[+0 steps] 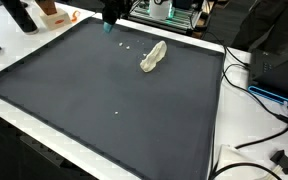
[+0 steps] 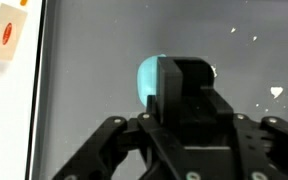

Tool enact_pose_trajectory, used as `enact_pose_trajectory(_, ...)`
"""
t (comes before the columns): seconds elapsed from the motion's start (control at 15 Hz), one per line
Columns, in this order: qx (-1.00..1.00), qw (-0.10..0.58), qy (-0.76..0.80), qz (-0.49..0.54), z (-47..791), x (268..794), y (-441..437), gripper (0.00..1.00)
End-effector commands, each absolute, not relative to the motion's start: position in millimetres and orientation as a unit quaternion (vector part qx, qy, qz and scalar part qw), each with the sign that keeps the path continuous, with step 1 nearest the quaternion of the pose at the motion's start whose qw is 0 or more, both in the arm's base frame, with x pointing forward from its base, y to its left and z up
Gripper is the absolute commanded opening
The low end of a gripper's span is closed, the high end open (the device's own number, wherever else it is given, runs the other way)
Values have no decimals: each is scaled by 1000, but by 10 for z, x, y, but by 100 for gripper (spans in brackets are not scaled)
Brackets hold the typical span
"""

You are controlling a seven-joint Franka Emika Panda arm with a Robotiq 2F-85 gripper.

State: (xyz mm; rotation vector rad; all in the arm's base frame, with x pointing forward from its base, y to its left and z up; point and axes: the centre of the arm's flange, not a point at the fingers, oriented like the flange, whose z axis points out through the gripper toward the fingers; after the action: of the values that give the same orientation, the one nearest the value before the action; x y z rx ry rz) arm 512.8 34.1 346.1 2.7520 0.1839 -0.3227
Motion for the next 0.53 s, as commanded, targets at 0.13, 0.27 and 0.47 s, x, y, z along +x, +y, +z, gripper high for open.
enact_pose_trajectory(0.13,973,199,64,-96,3476,5164,391,50)
enact_pose_trajectory(0.27,973,199,64,-95,3487,5172,392,50)
enact_pose_trajectory(0.47,973,199,64,-94,3496,5178,393,50)
